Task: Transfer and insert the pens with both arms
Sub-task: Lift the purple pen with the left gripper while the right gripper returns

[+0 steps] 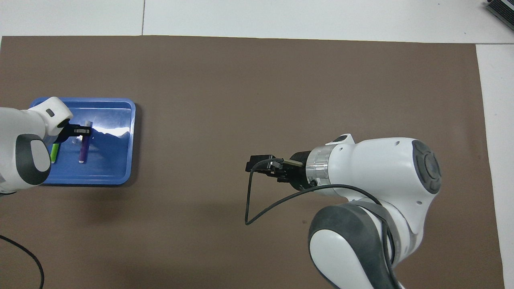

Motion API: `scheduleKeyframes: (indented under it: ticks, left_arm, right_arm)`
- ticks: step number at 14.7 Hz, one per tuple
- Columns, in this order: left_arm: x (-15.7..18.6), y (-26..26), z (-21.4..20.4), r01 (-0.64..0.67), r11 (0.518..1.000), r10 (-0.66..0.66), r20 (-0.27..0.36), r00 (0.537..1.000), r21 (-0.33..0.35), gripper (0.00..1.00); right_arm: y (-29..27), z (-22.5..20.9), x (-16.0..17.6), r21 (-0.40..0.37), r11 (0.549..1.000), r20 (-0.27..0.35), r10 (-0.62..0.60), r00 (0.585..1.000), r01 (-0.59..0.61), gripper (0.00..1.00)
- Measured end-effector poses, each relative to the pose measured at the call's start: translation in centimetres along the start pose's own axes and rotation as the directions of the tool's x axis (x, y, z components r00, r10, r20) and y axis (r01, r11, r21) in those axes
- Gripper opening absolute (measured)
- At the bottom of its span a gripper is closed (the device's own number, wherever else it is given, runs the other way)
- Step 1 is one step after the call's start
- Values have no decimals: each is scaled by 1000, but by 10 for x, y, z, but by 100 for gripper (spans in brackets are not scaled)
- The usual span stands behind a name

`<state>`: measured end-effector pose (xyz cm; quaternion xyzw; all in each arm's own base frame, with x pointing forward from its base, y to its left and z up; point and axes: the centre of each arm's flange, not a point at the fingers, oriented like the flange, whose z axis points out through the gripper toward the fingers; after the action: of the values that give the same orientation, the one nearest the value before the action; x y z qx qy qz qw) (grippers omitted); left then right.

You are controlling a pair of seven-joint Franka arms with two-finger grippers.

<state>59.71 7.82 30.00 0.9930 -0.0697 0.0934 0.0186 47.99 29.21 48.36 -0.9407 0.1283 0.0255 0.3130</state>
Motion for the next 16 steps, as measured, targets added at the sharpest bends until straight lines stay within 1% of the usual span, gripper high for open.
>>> scheduleKeyframes:
  ticks: [1, 4, 7, 9, 11, 13, 15, 16]
  left_arm:
    - [1, 0, -1, 4, 1000, -4, 23, 1000, -9, 17]
    - [12, 3, -17, 58, 998, -53, 108, 993, -38, 17]
    - [28, 9, -44, 141, 989, -132, 161, 978, -45, 17]
    - [34, 20, -61, 222, 974, -211, 193, 958, -36, 17]
    - [35, 39, -78, 333, 943, -320, 235, 918, -20, 17]
    - [33, 59, -98, 454, 891, -427, 281, 859, -32, 17]
    - [28, 74, -119, 567, 823, -525, 330, 785, -39, 17]
    - [26, 81, -129, 624, 781, -574, 354, 739, -36, 17]
  right_arm:
    - [-3, 6, -2, 11, 1000, 0, 12, 1000, -12, 100]
    - [-16, 27, -13, 21, 999, -29, 38, 999, -38, 100]
    - [-19, 38, -15, 26, 998, -37, 49, 998, -48, 100]
    - [-19, 38, -14, 42, 997, -30, 71, 997, -69, 100]
    - [-18, 38, -14, 45, 996, -28, 74, 997, -73, 100]
    - [-18, 38, -14, 45, 996, -29, 74, 997, -73, 100]
    - [-18, 38, -14, 45, 996, -29, 74, 997, -73, 100]
    - [-18, 38, -14, 45, 996, -29, 74, 997, -73, 100]
